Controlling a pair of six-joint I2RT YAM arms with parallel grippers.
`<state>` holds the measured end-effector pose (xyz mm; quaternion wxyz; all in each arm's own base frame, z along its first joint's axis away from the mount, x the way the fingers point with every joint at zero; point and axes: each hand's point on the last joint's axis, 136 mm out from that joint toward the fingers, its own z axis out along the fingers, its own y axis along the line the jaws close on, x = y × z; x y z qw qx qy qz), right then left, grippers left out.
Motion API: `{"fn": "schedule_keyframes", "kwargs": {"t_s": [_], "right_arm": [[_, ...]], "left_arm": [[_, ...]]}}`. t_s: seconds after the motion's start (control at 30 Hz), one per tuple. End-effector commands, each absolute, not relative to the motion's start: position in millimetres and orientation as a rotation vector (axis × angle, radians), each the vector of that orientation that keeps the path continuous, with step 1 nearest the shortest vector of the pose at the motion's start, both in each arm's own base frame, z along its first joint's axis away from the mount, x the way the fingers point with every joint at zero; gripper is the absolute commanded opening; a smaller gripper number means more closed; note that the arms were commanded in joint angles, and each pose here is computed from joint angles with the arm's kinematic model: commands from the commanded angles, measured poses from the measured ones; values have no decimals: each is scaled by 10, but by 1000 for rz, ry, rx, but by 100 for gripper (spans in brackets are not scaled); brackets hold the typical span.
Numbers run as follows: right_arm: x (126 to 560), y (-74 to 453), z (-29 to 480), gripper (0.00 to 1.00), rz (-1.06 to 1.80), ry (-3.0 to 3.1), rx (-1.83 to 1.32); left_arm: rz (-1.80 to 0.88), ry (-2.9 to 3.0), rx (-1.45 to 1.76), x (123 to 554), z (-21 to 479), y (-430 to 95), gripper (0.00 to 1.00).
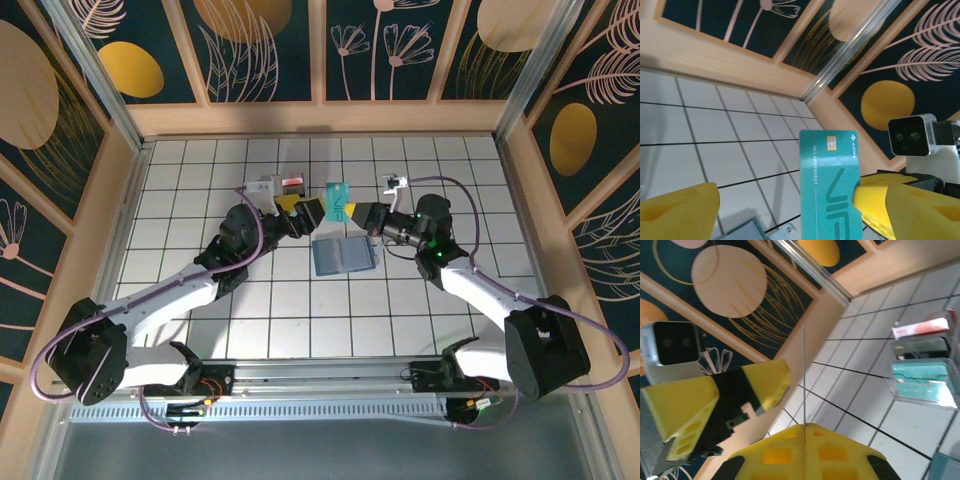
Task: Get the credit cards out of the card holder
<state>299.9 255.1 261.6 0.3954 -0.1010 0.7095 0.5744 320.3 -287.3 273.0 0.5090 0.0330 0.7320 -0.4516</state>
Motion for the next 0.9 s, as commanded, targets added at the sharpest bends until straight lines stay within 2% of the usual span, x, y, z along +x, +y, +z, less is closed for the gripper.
{"fn": "schedule_keyframes", "kwargs": {"t_s": [0.0, 0.2, 0.43, 0.57, 0.87], "right_arm": [[2932, 2568, 2870, 0, 1546, 1689, -295], [2903, 2580, 2938, 0, 1583, 1671, -298], [2873, 2588, 3035, 0, 1615, 1643, -308], [2847, 2597, 3074, 0, 1645, 1626, -316], [2824, 2614, 3059, 0, 1660, 1640, -327]], "left_arm": [[-1204, 1676, 133, 3148, 2956, -3004, 86], [-1241, 1650, 218, 3101, 3026, -3117, 85], [-1326, 1603, 291, 3015, 3118, -3236, 62], [-1345, 1584, 327, 2976, 3175, -3270, 46], [-1323, 1574, 394, 2966, 3250, -3322, 1]]}}
